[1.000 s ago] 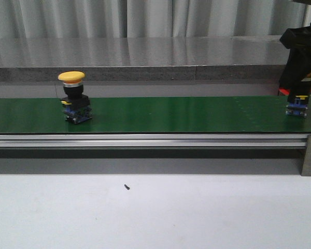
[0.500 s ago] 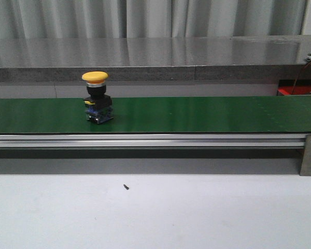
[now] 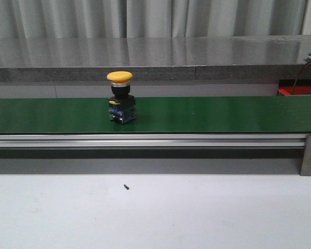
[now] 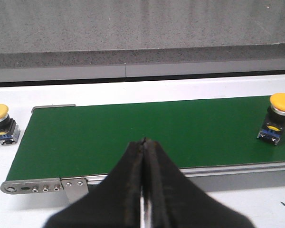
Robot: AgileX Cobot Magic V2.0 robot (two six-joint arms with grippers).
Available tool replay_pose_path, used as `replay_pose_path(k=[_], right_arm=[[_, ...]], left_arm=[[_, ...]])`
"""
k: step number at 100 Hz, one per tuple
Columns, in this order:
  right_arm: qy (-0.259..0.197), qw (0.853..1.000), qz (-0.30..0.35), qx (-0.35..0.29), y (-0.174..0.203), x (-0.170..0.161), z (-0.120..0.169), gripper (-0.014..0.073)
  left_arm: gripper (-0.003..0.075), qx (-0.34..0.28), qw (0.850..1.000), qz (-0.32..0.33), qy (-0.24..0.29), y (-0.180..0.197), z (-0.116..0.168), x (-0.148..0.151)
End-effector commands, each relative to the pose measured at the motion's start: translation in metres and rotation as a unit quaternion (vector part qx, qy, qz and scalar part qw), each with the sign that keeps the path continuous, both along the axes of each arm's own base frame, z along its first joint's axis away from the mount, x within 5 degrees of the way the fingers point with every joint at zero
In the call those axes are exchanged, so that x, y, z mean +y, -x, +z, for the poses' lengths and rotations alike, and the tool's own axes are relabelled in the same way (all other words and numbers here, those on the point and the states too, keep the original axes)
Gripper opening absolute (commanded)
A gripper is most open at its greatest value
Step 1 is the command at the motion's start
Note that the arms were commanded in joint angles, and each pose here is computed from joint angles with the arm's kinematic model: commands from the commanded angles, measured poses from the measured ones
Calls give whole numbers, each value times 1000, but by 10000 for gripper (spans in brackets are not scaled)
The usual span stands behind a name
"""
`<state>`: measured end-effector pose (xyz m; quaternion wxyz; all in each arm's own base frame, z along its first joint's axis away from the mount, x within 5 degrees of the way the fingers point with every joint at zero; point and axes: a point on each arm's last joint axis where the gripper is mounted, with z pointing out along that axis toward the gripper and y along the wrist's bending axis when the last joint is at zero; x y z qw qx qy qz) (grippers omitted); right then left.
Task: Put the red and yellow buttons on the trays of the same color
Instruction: 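Carry the yellow button into the yellow tray and open the right gripper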
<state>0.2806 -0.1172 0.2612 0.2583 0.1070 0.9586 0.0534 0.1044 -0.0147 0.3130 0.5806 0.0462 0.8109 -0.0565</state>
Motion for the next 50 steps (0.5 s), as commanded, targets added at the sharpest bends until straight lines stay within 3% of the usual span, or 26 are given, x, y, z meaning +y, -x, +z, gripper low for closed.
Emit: replay_pose_path(k=[1, 50], right_arm=[[16, 998, -29, -51, -1, -4, 8, 156], [-21, 999, -37, 7, -21, -10, -44, 156]], left_arm=[[-20, -51, 999, 2, 11, -2, 16, 0], [-20, -54, 998, 2, 12, -2, 16, 0]])
